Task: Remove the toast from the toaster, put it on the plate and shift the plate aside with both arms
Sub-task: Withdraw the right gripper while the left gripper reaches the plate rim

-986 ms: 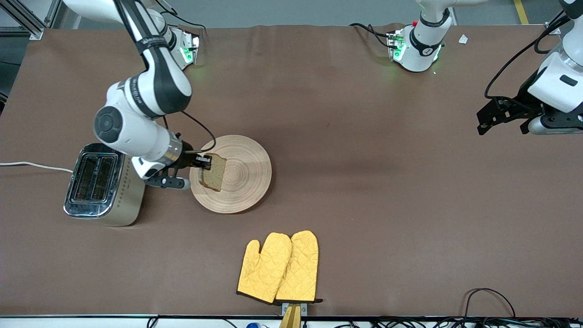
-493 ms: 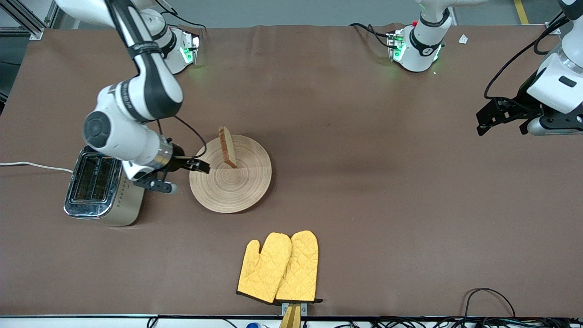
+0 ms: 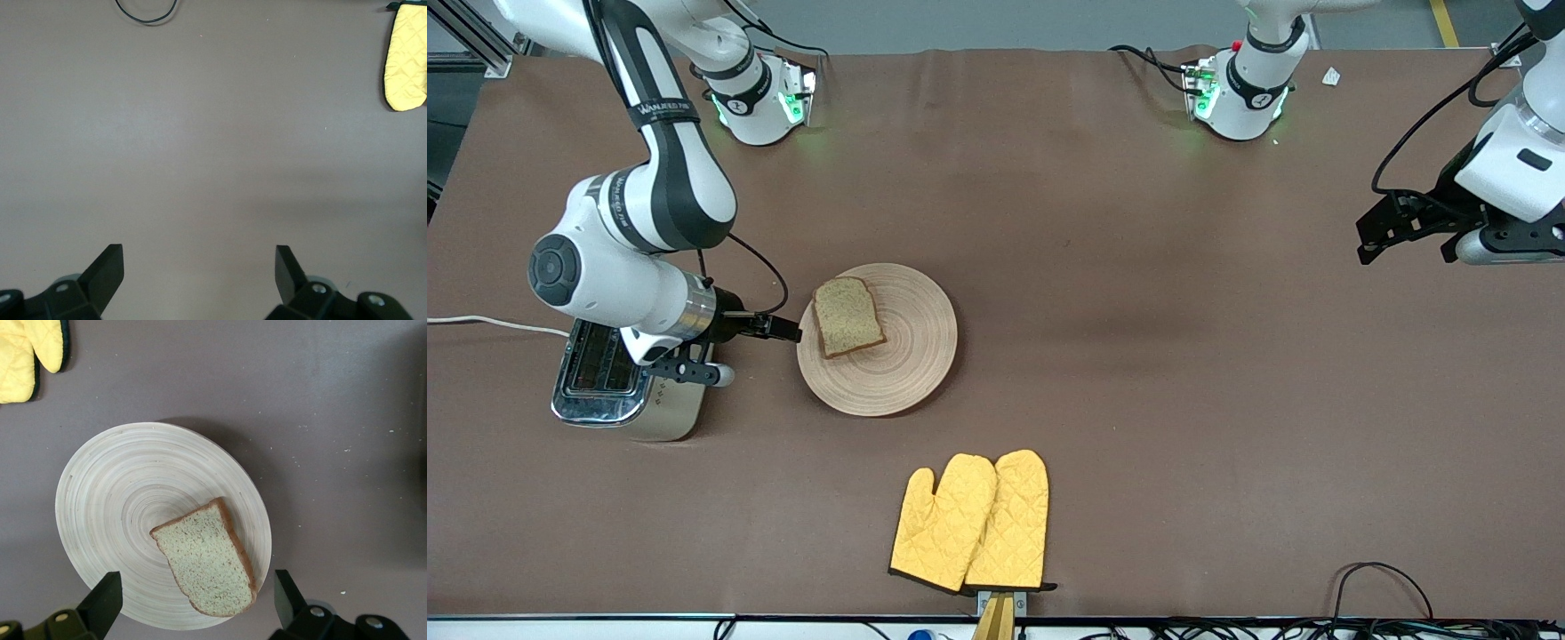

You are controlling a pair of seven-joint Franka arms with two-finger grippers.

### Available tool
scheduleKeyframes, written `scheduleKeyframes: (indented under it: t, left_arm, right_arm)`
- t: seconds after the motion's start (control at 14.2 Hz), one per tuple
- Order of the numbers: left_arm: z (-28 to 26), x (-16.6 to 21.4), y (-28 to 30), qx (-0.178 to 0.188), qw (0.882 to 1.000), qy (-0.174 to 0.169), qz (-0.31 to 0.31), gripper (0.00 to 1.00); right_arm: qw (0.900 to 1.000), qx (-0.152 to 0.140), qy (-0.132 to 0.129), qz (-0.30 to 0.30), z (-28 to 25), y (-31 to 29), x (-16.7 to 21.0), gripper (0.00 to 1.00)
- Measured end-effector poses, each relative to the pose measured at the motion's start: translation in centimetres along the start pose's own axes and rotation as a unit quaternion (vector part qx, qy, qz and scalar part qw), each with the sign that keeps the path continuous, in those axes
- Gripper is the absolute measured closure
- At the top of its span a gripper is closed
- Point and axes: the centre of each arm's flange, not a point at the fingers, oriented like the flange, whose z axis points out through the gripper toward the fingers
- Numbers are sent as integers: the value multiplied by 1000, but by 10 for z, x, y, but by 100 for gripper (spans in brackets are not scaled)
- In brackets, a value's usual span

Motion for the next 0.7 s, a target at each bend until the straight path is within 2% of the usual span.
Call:
scheduleKeyframes:
  t: [0.14, 0.28, 0.35, 0.49, 0.63, 0.7]
  left_arm:
    - [10, -2, 15, -12, 1000, -20, 12, 0]
    - [39, -3, 58, -74, 995, -64, 25, 0]
    - [62, 1, 82, -113, 989, -89, 28, 0]
    - [116, 14, 128, -179, 976, -119, 24, 0]
    - [177, 24, 174, -234, 962, -141, -8, 0]
    - [207, 27, 195, -265, 952, -153, -28, 0]
  right_arm:
    - [1000, -8, 4, -10, -2, 3, 2, 0]
    - [998, -45, 27, -28, -22, 27, 14, 0]
    - [997, -65, 39, -34, -42, 46, 24, 0]
    - [993, -90, 65, -43, -102, 96, 43, 0]
    - [988, -98, 96, -77, -166, 154, 53, 0]
    - [986, -100, 100, -93, -191, 180, 51, 0]
